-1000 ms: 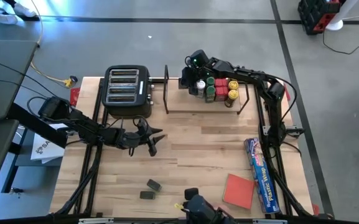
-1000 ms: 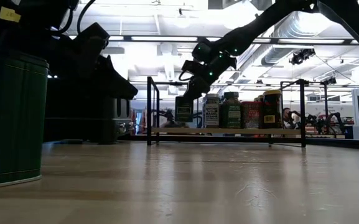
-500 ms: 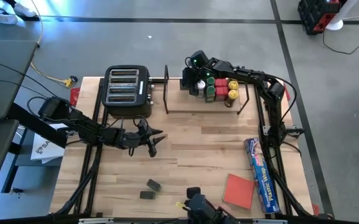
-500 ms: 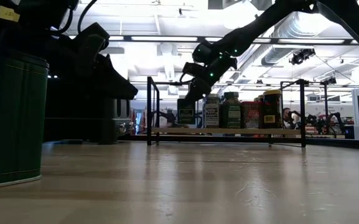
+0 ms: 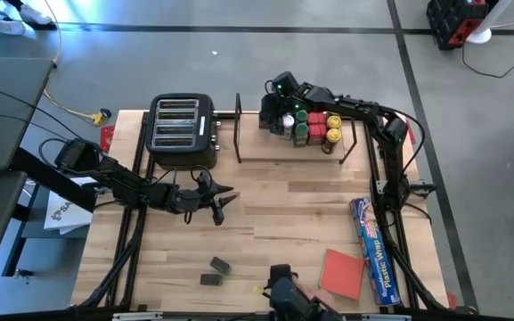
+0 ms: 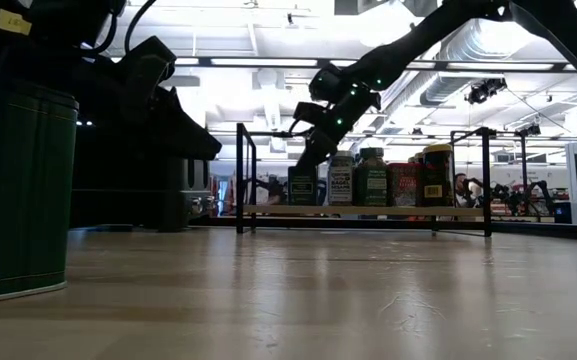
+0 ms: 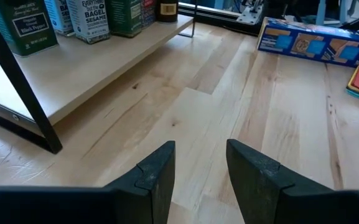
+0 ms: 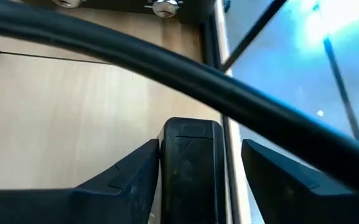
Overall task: Shelf spices
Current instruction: Put the top right green seasoning can on the shelf
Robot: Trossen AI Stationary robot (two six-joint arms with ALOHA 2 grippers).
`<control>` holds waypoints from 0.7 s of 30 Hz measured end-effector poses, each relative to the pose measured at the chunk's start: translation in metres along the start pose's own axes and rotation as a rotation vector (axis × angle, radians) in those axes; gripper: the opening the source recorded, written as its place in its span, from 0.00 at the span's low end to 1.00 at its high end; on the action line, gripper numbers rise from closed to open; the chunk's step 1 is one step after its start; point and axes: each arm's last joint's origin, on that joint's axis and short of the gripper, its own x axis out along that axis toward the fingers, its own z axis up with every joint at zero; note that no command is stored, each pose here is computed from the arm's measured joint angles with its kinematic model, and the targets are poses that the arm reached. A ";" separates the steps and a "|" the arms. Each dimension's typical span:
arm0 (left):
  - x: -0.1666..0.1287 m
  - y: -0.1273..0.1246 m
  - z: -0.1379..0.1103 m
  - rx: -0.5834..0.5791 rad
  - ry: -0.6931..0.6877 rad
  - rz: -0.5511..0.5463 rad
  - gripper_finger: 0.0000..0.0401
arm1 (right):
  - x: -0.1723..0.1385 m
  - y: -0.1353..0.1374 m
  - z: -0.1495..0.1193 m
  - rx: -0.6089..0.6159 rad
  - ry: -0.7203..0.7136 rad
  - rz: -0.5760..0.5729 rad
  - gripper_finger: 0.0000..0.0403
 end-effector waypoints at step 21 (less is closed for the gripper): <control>0.000 0.000 0.000 0.000 0.000 0.000 0.35 | -0.005 0.004 0.008 -0.111 0.044 -0.085 0.56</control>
